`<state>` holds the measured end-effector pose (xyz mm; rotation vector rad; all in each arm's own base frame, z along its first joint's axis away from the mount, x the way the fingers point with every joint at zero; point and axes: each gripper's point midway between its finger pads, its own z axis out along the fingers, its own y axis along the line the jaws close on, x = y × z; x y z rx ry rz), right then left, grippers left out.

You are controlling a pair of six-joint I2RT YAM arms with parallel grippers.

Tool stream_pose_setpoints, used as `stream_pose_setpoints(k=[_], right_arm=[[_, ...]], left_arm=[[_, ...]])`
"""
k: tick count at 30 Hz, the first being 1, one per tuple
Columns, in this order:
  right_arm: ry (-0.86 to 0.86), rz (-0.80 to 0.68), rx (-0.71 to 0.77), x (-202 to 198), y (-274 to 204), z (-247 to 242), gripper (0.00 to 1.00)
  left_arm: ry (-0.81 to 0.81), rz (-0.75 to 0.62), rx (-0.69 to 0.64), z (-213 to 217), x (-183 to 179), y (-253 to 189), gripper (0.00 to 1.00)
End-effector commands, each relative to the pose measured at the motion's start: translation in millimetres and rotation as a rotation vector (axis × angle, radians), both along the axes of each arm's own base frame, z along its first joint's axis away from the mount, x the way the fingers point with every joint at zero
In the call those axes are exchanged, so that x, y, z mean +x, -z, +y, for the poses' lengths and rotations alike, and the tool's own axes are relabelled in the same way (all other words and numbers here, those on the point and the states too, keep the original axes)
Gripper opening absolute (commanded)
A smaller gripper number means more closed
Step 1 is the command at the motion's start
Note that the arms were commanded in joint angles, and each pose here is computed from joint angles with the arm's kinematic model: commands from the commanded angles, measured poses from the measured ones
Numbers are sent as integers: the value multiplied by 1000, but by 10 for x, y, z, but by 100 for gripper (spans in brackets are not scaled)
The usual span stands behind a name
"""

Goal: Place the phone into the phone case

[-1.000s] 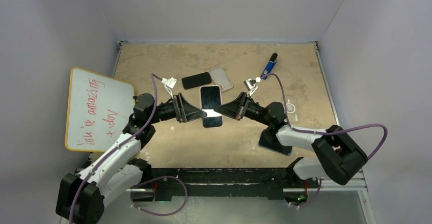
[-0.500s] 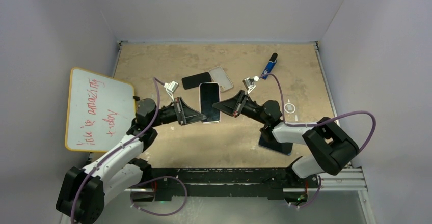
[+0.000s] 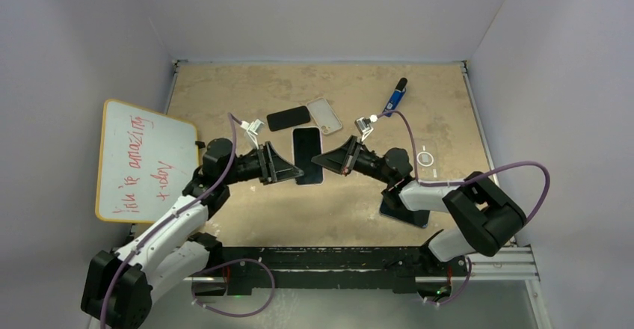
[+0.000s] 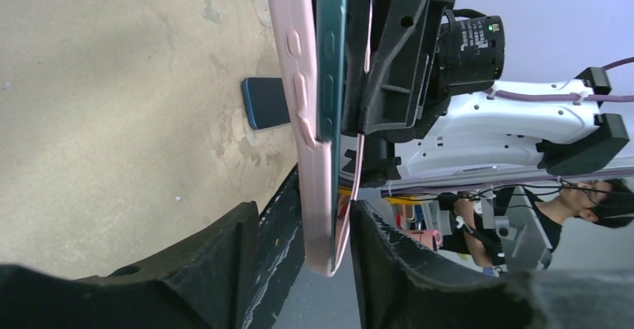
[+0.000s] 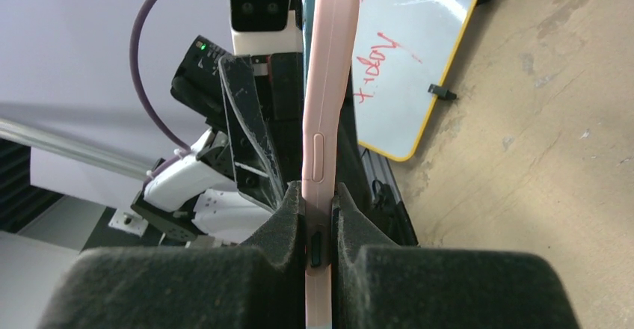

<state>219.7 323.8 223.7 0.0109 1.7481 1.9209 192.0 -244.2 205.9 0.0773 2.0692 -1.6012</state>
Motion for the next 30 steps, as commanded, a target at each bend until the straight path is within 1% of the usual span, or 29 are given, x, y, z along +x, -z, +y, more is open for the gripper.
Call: stream_pose_setpoints(k=[1,6,15,22,30], right_arm=[[-83,-159,72,-213,-327,-20,0],[-153,-195,90,-411,-334,-66,0],[-210,-212,121,-596,-385,-138,0],[-218,-221,119,-618,-389,-142,0],[-235,-227,143,-652,-446,-148,0]], left_arm=[[-57,-123,12,68,106,-256,53],[-102,-199,-24,138,174,-495,61],[-127,-257,-119,153,221,-771,61],[-129,-256,-112,151,239,-740,59],[-146,-248,-103,160,275,-671,61]])
